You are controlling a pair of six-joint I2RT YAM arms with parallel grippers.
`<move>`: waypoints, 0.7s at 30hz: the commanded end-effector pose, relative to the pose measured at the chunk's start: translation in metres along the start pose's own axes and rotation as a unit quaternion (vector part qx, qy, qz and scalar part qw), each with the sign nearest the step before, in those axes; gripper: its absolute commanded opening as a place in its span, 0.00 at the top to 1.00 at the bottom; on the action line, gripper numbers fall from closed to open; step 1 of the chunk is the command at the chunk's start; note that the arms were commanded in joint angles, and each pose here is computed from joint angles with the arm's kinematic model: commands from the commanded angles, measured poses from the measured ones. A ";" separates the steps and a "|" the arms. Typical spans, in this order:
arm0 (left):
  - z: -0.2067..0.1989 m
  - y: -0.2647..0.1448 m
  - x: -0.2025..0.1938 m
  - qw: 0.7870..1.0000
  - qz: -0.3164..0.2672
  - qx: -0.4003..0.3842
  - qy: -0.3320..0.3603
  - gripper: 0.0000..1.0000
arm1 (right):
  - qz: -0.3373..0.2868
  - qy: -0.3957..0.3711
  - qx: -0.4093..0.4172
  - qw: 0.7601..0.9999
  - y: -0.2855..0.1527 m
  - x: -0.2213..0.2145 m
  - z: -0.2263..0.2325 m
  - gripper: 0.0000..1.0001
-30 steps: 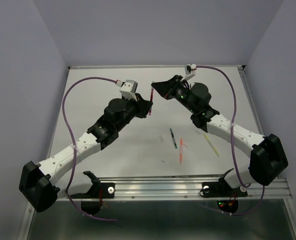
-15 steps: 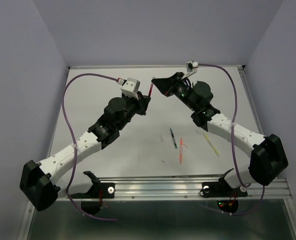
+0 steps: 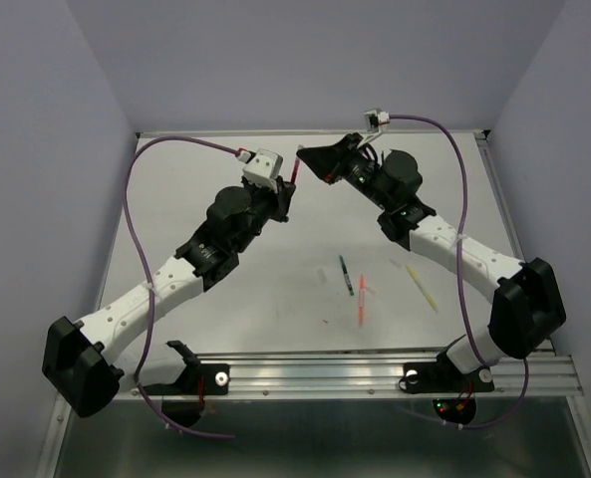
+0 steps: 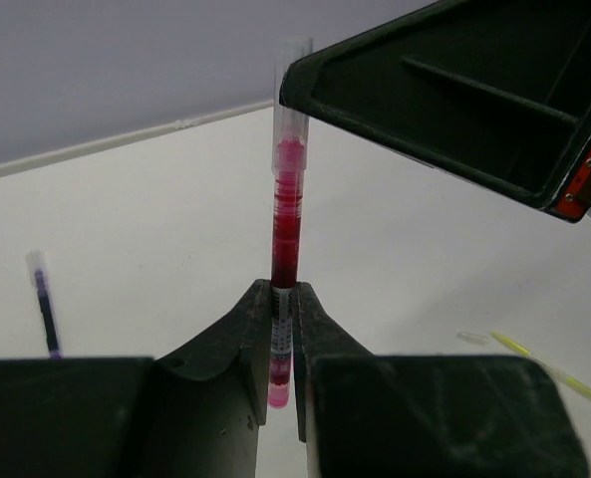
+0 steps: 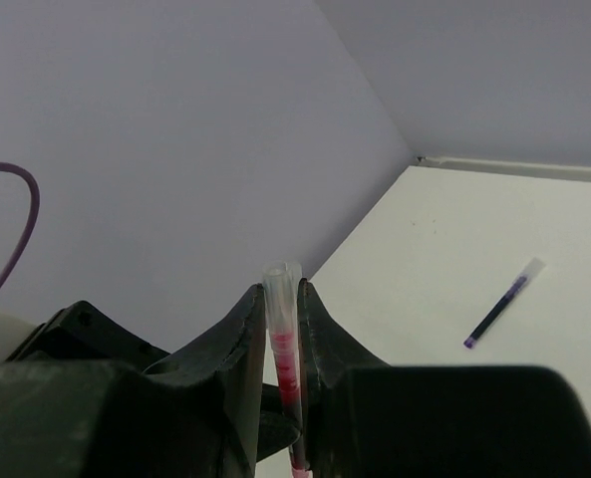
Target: Insert the pens into the pen caps
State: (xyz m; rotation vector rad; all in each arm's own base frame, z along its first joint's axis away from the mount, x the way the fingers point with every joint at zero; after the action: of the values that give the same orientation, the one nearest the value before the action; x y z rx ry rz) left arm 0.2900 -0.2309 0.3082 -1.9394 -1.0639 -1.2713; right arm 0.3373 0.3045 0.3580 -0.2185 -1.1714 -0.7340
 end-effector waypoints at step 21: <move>-0.029 -0.017 0.134 0.979 -0.200 -0.046 0.004 1.00 | 0.136 -0.007 0.038 0.990 -0.003 -0.056 0.008 0.99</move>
State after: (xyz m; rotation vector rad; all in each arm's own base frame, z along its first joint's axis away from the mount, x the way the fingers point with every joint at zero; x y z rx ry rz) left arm 0.3029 -0.2220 0.3218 -1.8408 -1.0394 -1.3036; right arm 0.3445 0.3125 0.3704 -0.2143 -1.2533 -0.7026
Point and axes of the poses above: each gripper's point midway between its finger pads, its own y axis out along the fingers, its own z axis along the line the jaws close on, x = y × z, the point moved 4 cm from there along -y, back along the fingers, and after that the axes turned 13 degrees about -y, right-handed, at the moved point
